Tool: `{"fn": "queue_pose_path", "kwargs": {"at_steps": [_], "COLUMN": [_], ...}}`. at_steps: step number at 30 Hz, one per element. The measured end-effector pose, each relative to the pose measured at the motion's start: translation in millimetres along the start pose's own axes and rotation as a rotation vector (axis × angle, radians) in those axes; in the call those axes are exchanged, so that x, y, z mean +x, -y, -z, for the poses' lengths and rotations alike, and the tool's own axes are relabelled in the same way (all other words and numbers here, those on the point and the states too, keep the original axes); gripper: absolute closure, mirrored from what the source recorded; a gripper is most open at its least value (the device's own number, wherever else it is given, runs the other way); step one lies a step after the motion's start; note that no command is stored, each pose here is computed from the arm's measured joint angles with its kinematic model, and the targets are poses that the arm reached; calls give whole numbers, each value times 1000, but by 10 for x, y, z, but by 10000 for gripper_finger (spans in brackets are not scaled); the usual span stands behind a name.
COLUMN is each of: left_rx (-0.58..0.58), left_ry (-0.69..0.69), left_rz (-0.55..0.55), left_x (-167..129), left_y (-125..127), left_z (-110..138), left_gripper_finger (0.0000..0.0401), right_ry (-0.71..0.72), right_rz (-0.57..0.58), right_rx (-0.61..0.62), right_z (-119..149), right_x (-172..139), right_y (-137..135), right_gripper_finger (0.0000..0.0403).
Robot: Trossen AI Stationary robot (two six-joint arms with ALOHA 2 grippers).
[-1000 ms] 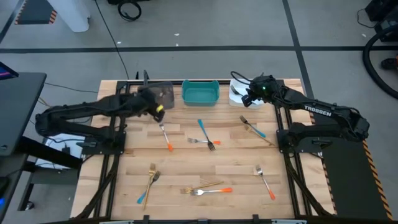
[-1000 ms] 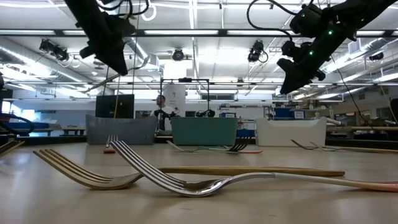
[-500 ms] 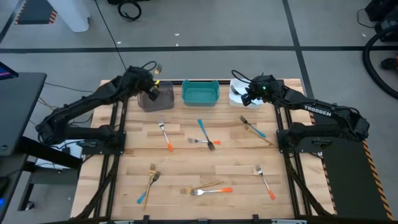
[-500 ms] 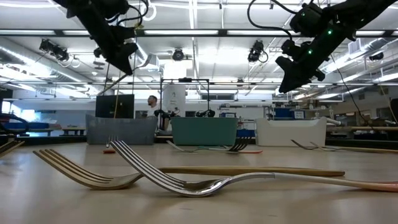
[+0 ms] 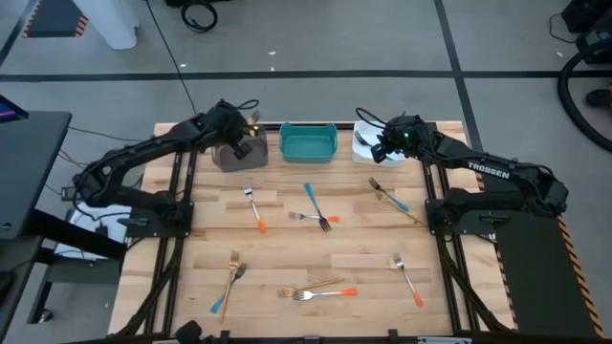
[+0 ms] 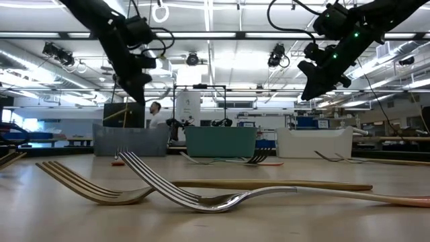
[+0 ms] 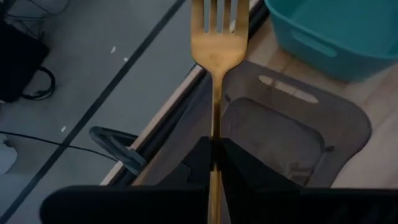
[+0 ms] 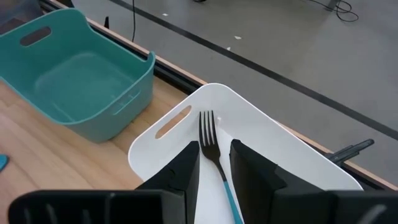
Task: Sort silverware by color (type)
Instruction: Put the gold fork into the black bin, then put the orange fork into the green bin
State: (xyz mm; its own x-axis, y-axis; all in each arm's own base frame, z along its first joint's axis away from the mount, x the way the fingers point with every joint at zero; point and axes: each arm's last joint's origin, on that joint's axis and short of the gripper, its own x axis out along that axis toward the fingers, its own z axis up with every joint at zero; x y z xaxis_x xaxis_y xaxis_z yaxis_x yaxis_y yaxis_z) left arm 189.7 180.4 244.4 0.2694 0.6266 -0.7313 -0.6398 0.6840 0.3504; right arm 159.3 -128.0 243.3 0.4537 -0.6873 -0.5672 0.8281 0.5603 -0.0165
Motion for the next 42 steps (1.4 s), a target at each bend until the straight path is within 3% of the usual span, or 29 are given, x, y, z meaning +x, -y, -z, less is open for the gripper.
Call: {"fn": "queue_pose_path", "kwargs": {"at_steps": [4, 9, 13, 27, 35, 42], "left_rx": [42, 23, -2, -110, -150, -111], "left_ry": [-57, -148, -144, -152, -116, -66], "left_rz": [4, 8, 57, 80, 229, 304], "left_x": [152, 281, 304, 291, -83, -528], "left_y": [10, -30, -38, -25, 0, 159], "left_z": [32, 116, 123, 125, -160, -287], "left_gripper_finger": [369, 369, 366, 302, 307, 307], "right_ry": [0, 0, -1, -2, -34, -56], "right_rz": [0, 0, 0, -5, -197, -375], "right_rx": [-1, -2, -4, -4, 54, -11], "right_z": [0, 0, 1, 1, 18, 79], "right_x": [0, 0, 0, 0, -27, -132], "right_y": [0, 0, 0, -1, -124, -399], "right_gripper_finger": [306, 306, 306, 306, 306, 306]}}
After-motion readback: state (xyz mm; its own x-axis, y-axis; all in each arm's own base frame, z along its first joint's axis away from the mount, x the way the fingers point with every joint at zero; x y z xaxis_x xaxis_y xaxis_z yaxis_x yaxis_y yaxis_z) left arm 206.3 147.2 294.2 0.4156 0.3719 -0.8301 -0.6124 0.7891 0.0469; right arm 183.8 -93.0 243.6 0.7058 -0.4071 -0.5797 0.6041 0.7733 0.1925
